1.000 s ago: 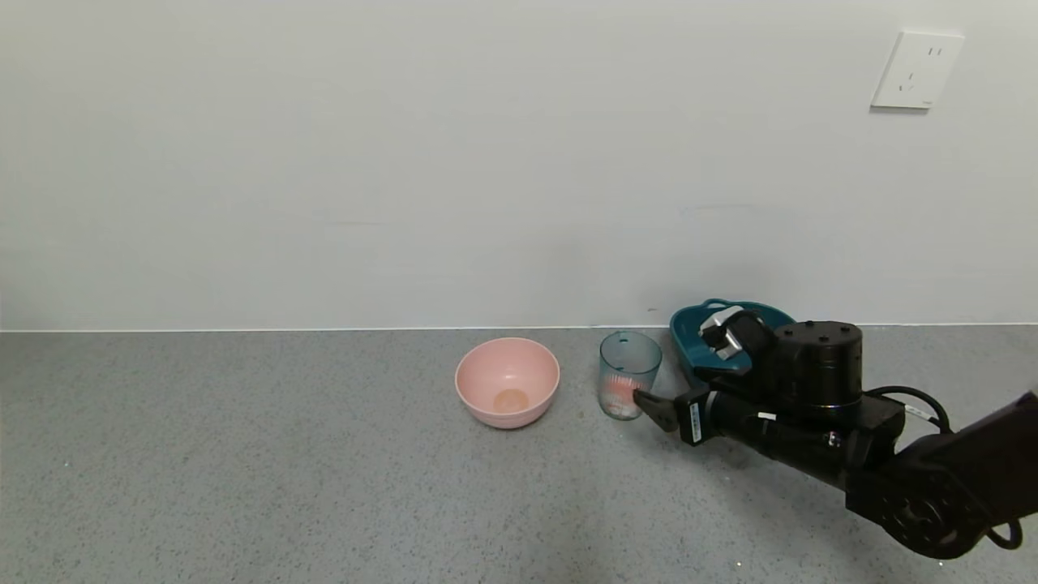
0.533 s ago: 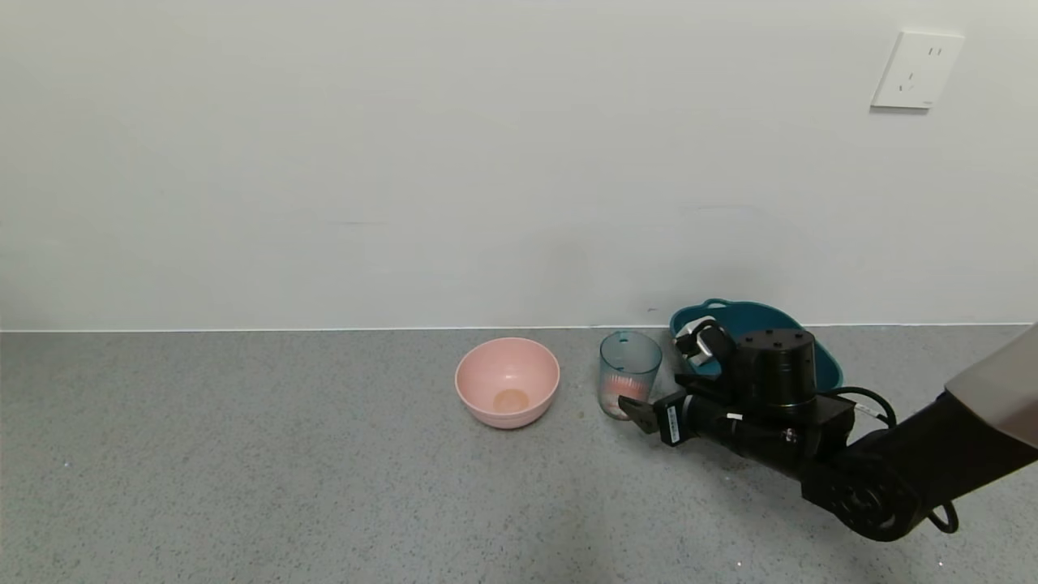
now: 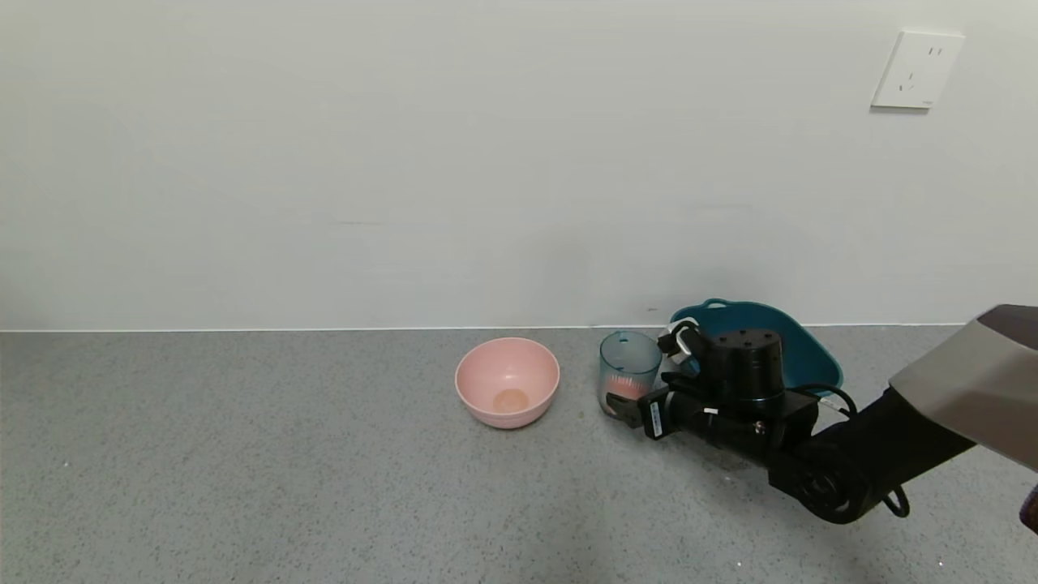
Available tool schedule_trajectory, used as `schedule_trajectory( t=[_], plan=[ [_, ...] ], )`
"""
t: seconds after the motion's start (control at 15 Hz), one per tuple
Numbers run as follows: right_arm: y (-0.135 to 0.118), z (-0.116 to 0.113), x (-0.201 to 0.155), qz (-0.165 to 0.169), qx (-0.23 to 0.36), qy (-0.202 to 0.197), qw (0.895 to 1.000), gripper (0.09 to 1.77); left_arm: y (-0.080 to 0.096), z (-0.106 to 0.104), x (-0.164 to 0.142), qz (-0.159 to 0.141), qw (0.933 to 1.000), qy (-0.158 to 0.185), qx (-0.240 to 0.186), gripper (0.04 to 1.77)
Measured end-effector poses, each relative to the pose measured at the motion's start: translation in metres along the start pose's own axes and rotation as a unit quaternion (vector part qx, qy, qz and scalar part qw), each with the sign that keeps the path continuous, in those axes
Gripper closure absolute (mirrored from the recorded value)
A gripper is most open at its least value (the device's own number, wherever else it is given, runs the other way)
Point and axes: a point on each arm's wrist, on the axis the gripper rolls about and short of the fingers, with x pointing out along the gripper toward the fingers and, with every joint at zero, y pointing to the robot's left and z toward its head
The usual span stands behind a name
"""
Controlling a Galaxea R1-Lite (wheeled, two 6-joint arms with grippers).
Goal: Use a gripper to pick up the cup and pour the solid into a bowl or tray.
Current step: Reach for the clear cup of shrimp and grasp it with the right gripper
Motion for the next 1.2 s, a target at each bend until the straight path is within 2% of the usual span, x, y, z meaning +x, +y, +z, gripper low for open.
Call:
schedule_trajectory(
  t=[0.53,1.2],
  plan=[
    [-0.005,-0.005,0.028,-0.004,0.001,-0.002,1.000,0.15,0.000,0.000,0.000,0.000,1.0000,0.000,0.000,0.09],
    [-0.012,0.001,0.050,-0.010,0.002,-0.005,1.000,0.15,0.000,0.000,0.000,0.000,1.0000,0.000,0.000,0.09]
  ],
)
